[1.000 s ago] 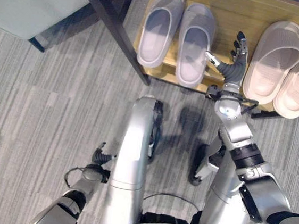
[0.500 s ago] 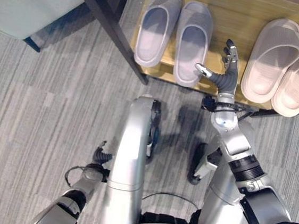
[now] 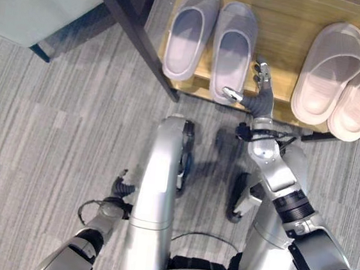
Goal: Arrange the slippers neatly on the shoe rack.
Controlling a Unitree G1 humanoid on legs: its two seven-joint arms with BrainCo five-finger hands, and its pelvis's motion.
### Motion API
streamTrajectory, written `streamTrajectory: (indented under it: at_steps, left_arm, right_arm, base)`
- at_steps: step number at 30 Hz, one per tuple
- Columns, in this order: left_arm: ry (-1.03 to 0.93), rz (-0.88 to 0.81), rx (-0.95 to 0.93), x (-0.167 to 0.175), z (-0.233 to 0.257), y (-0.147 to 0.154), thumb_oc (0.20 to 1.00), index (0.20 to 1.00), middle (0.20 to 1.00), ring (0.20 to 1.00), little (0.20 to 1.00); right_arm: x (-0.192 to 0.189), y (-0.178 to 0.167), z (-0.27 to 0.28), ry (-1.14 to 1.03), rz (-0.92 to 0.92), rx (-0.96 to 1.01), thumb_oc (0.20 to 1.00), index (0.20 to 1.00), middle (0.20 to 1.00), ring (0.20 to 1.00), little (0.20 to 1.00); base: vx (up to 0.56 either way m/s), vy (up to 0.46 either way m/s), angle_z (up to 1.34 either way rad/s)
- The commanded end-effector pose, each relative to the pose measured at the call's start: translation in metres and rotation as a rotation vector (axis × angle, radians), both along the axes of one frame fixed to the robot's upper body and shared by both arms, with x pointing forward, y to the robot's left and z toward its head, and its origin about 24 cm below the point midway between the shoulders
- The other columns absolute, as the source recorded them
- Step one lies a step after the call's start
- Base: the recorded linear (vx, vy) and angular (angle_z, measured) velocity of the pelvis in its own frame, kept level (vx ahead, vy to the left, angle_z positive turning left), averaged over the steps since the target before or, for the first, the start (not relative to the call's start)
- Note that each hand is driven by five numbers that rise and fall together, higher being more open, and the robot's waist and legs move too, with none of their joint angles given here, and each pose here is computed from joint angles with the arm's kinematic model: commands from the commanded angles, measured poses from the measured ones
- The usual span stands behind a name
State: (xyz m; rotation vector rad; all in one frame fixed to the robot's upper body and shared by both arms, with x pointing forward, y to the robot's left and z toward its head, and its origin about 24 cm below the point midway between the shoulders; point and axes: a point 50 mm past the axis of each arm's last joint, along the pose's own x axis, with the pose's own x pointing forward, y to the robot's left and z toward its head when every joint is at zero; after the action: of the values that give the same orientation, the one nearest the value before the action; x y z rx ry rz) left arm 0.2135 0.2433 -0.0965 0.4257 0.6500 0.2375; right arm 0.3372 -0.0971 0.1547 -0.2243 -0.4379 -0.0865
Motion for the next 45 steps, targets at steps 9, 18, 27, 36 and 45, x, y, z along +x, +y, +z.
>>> streamTrajectory:
  at_steps: [9,18,27,36,45]
  left_arm:
    - [0.074,-0.056,0.067,-0.026,-0.015,-0.002,1.0,1.0,1.0,1.0,1.0]
    - [0.075,-0.103,0.098,-0.025,-0.015,-0.005,1.0,1.0,1.0,1.0,1.0]
    - [0.091,-0.109,0.12,-0.028,-0.017,-0.005,1.0,1.0,1.0,1.0,1.0]
    - [0.088,-0.098,0.127,-0.026,-0.017,-0.009,1.0,1.0,1.0,1.0,1.0]
    - [0.085,-0.062,0.122,-0.032,-0.019,-0.008,1.0,1.0,1.0,1.0,1.0]
  right_arm:
    - [0.019,0.019,0.047,-0.134,-0.021,-0.023,1.0,1.0,1.0,1.0,1.0]
    - [0.029,0.029,0.055,-0.124,-0.046,-0.011,1.0,1.0,1.0,1.0,1.0]
    - [0.025,0.045,0.058,-0.125,-0.008,0.057,1.0,1.0,1.0,1.0,1.0]
    - [0.01,0.058,0.053,-0.129,0.046,0.14,1.0,1.0,1.0,1.0,1.0]
    - [-0.028,0.042,0.053,-0.248,0.062,0.263,1.0,1.0,1.0,1.0,1.0]
  base:
    - [0.0,0.0,0.0]
    - [0.0,0.0,0.0]
    - [0.0,0.0,0.0]
    - [0.0,0.0,0.0]
    - [0.0,-0.004,0.0]
